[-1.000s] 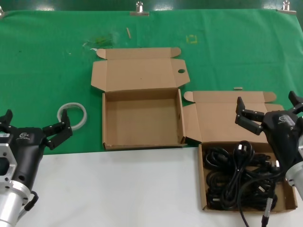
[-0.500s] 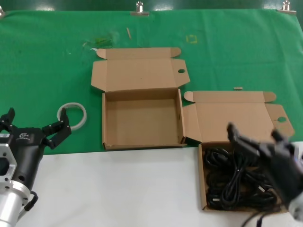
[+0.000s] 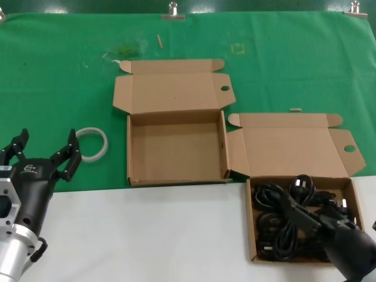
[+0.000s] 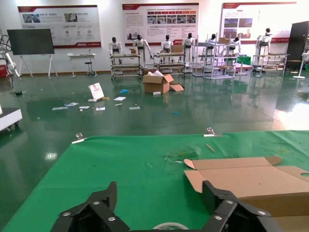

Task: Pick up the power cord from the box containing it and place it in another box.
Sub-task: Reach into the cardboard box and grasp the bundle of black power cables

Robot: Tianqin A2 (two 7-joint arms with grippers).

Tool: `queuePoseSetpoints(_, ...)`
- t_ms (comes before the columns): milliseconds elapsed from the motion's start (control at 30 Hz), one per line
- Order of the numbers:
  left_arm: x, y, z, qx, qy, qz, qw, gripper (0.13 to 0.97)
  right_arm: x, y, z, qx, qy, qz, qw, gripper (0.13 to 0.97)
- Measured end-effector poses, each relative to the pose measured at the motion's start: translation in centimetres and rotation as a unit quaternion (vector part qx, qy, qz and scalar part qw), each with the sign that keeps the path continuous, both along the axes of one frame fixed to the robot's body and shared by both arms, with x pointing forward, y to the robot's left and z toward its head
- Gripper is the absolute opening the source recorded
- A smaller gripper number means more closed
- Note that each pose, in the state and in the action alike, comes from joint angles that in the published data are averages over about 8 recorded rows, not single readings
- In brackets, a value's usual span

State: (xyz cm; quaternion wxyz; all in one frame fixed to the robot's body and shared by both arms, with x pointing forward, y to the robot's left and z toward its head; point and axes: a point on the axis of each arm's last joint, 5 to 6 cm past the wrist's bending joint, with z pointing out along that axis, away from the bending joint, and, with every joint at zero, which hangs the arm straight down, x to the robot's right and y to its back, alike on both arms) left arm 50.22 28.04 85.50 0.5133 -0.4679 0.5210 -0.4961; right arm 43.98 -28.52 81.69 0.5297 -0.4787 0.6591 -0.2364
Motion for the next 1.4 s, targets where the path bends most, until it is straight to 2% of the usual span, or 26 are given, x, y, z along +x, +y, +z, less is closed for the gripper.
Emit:
queuePoseSetpoints(33,0.0,0.0,0.0,0.0,0.0,0.0,1.0,0.723,0.1,0.1,-0.1,0.002,0.002,0.001,1.0,0.943)
queuePoseSetpoints(233,0.0,0.0,0.0,0.0,0.0,0.0,1.0,0.566,0.0,1.0,-0.2,0.016,0.017,0.01,1.0,0.91)
queuePoseSetpoints(600,0.0,0.0,0.0,0.0,0.0,0.0,1.0,0.323,-0.7,1.9,-0.5,0.026,0.038,0.021,0.999,0.744)
queuePoseSetpoints(900,0.0,0.0,0.0,0.0,0.0,0.0,1.0,0.2,-0.8,1.9,-0.9,0.022,0.045,0.026,0.998,0.552)
queuePoseSetpoints(1100,0.0,0.0,0.0,0.0,0.0,0.0,1.0,0.165,-0.9,1.8,-1.0,0.021,0.048,0.026,0.998,0.393)
queuePoseSetpoints(1233,0.0,0.0,0.0,0.0,0.0,0.0,1.0,0.144,-0.9,1.6,-1.1,0.021,0.051,0.024,0.998,0.393)
queuePoseSetpoints(1400,0.0,0.0,0.0,0.0,0.0,0.0,1.0,0.143,-1.1,1.4,-1.2,0.02,0.057,0.022,0.998,0.3)
